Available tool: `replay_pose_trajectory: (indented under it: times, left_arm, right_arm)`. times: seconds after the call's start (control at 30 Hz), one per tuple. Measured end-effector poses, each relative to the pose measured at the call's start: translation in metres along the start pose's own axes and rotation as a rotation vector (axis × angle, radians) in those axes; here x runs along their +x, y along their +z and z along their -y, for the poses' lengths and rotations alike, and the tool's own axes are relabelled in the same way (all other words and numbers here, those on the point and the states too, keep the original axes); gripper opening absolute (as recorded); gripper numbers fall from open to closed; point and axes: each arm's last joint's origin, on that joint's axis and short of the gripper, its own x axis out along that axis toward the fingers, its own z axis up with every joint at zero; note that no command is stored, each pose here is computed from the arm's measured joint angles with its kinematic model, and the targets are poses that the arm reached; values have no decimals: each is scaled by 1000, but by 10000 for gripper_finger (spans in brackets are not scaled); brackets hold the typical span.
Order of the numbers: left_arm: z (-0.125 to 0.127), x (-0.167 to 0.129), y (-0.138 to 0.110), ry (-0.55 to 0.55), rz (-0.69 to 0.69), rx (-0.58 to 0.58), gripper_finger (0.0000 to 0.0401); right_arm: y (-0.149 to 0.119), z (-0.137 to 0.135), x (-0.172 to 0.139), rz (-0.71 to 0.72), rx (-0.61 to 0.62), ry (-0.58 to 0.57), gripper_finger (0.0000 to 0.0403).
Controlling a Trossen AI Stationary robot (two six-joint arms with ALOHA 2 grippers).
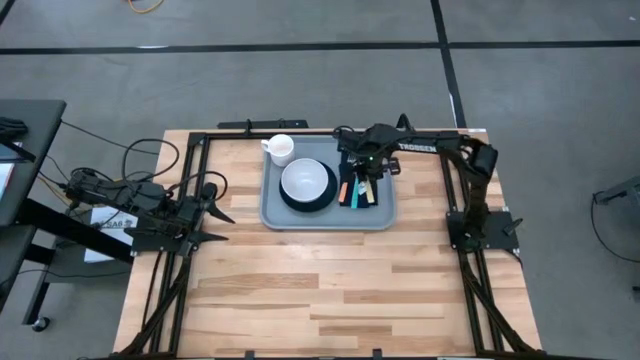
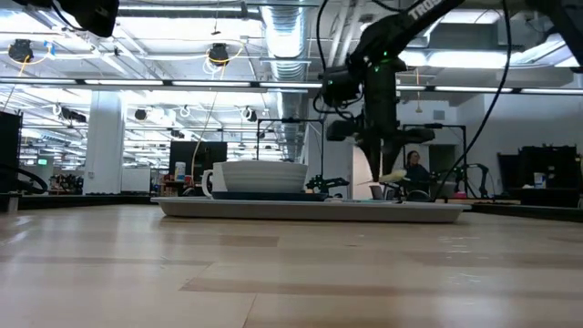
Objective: Set up tray
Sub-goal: Put the yellow knife to the right of the blue spoon on the black napkin
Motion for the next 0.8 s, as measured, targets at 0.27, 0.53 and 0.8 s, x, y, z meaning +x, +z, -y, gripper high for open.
replay_pose_trajectory:
  times: [0.27, 0.53, 0.8]
  left_arm:
    - [2, 0, 0, -71, 0, -3, 191]
    - [2, 0, 0, -80, -4, -11, 191]
    - [3, 0, 0, -114, -4, -11, 191]
  right_arm:
    - [7, 1, 10, -8, 53, -19, 36]
    - [11, 7, 9, -9, 123, -52, 36]
    - [9, 9, 9, -18, 149, -71, 37]
